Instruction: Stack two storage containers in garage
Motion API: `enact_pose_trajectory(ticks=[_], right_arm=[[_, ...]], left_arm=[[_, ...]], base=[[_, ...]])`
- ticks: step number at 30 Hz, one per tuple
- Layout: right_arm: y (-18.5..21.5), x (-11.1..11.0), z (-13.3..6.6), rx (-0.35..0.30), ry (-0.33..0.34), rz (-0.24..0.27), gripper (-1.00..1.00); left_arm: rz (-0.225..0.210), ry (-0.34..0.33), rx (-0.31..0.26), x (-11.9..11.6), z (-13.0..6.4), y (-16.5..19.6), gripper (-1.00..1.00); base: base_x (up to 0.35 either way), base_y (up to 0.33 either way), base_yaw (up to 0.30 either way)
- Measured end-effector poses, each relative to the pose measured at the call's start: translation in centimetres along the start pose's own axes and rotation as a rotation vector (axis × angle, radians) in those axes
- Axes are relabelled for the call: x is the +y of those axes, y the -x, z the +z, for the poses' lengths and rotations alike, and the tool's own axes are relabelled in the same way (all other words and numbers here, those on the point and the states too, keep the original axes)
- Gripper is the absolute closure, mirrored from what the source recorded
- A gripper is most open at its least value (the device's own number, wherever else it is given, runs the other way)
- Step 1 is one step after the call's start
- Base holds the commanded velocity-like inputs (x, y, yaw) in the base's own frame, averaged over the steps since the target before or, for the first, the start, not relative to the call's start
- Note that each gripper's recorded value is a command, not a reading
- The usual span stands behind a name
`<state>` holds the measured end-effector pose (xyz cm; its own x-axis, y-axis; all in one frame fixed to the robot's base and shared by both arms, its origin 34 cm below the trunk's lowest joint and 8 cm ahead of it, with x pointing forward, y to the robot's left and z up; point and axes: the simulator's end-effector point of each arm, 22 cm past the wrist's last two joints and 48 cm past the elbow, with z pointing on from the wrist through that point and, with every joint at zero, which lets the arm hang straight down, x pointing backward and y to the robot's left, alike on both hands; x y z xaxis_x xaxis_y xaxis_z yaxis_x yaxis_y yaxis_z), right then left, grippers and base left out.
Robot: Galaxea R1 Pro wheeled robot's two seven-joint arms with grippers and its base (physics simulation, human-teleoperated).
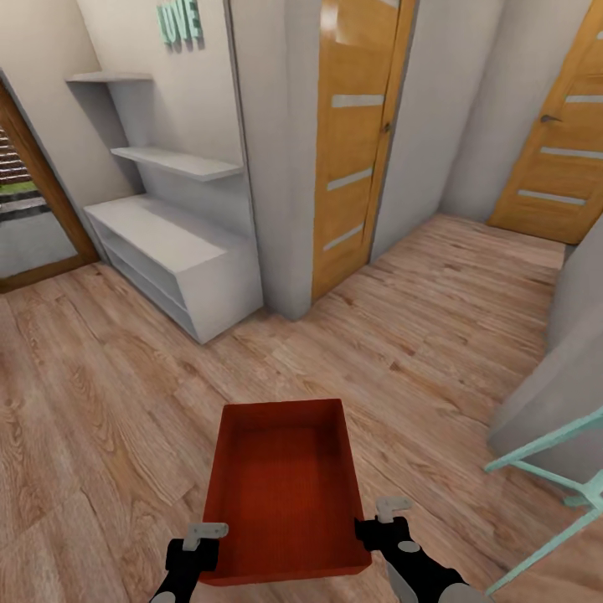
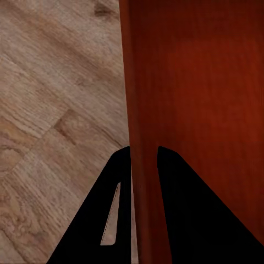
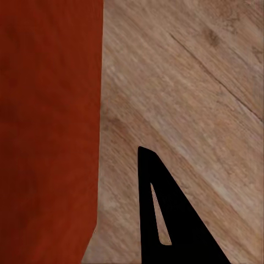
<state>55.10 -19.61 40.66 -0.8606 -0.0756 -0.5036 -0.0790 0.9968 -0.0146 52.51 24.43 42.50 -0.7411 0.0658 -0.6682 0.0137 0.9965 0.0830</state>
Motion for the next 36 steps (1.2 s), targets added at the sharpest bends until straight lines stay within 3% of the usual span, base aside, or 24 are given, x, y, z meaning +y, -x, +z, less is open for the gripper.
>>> enact_pose_trajectory(ticks=[11, 36], right_arm=[[-0.01, 0.00, 0.00, 0.000, 0.000, 0.000, 1.00], [-0.01, -0.01, 0.00, 0.000, 0.001, 0.000, 1.00]], left_arm=[[0.001, 0.000, 0.000, 0.01, 0.00, 0.01, 1.00], [0.000, 0.000, 0.000, -0.01, 0.00, 0.00, 1.00]], base=[[0.346, 0.000, -0.006], [0.346, 0.000, -0.132]])
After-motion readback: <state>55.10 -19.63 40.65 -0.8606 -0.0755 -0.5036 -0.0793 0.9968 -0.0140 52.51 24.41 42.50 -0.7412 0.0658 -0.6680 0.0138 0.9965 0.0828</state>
